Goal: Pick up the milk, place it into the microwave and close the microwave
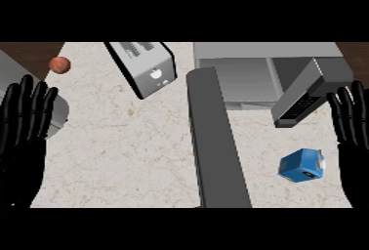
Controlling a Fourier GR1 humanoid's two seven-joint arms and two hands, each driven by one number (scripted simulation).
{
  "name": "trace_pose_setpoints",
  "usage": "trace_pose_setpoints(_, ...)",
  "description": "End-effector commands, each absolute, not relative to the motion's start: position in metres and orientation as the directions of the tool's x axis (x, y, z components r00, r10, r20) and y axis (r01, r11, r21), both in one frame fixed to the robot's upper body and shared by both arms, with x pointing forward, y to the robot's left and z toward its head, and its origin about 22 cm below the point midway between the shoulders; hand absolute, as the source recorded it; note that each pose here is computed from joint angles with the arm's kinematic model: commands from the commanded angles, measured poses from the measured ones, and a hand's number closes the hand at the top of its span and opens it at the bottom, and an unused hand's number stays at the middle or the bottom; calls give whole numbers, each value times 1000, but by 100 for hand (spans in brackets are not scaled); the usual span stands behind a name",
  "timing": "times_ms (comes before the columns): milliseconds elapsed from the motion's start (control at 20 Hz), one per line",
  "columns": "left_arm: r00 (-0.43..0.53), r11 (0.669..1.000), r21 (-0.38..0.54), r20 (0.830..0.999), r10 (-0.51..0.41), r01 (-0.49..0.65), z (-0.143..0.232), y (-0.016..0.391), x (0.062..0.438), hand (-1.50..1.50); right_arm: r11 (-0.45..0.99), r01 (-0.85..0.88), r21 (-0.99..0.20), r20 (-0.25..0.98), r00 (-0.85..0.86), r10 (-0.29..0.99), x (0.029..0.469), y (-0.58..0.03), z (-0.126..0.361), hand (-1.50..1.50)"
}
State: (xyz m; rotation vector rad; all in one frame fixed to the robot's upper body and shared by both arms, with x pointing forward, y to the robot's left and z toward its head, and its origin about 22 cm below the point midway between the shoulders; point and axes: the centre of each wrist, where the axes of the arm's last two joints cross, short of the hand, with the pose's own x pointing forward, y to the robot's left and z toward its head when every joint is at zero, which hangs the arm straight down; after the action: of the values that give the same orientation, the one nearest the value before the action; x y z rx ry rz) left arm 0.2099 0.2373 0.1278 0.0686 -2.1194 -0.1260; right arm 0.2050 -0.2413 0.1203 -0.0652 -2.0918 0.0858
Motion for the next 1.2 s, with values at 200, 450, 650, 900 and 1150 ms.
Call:
trace_pose_setpoints(200,-508,990,143,854,-115,16,120,225,220,-150,991,-19,-130,859,-501,104,202,-269,149,-150)
trace_pose_setpoints(450,-397,999,16,917,-34,-47,86,218,201,-150,997,-70,33,913,-405,-59,214,-282,150,-150)
trace_pose_setpoints(650,-376,999,4,926,-24,-54,90,217,189,-150,999,-47,24,911,-410,-41,195,-288,153,-150)
trace_pose_setpoints(900,-398,999,-2,917,-20,-54,111,221,166,-150,1000,-9,-1,931,-364,-2,191,-293,120,-150)
trace_pose_setpoints(1150,-382,999,-1,924,-19,-53,112,210,159,-150,1000,12,-8,948,-319,12,207,-311,81,-150)
